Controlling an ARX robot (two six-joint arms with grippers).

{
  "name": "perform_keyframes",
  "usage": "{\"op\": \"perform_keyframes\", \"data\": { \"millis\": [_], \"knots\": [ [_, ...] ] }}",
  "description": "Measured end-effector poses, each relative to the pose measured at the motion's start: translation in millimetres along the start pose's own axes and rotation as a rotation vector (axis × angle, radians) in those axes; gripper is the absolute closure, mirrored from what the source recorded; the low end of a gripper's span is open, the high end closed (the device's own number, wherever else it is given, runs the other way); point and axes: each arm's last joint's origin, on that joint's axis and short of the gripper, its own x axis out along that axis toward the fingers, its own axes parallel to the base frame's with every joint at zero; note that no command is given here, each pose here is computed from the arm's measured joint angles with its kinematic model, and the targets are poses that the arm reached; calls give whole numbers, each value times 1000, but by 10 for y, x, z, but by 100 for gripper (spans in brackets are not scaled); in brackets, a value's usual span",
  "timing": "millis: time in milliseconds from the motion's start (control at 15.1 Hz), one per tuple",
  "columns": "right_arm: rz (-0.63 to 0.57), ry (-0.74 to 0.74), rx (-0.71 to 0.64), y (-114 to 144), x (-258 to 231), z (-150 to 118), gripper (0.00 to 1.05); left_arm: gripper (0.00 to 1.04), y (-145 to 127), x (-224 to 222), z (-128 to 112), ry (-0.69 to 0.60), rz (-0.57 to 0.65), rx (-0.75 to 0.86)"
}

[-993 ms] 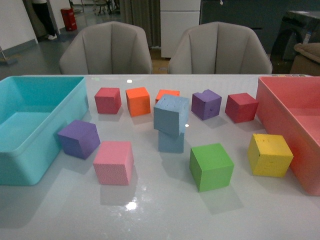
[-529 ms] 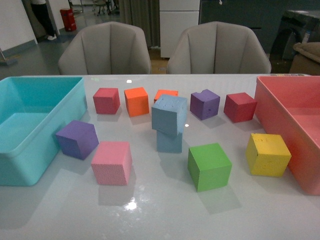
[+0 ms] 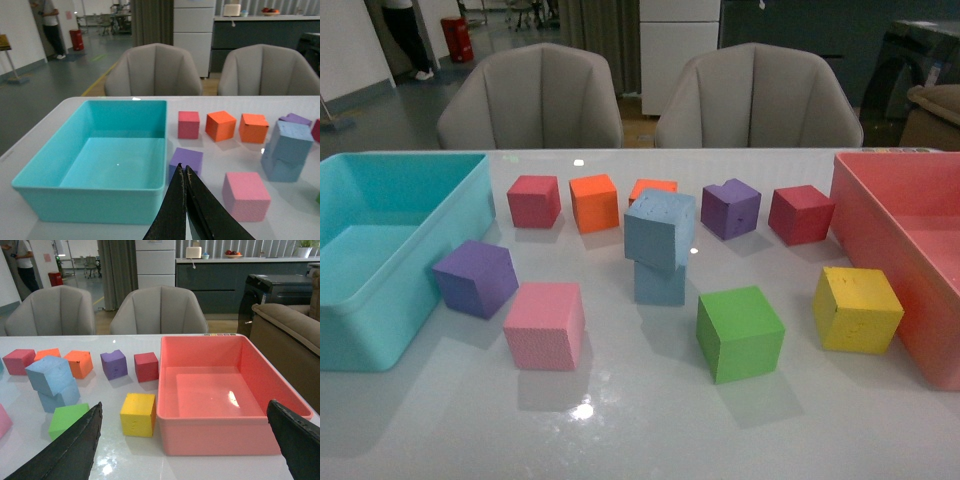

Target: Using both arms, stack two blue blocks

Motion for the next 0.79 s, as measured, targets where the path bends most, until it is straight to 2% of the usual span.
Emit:
{"op": "perform_keyframes", "data": {
  "millis": [463, 596, 662, 794],
  "knots": [
    [0, 0, 0, 0, 0, 0, 6, 103, -13, -31, -60, -18, -22, 1],
    [0, 0, 0, 0, 0, 0, 6, 103, -11, -66, -93, -8, -20, 0],
    [0, 0, 0, 0, 0, 0, 6, 103, -9, -148, -159, 47, -22, 1],
    [0, 0, 0, 0, 0, 0, 6, 103, -8, -190, -127, 3, -20, 1]
  ]
}}
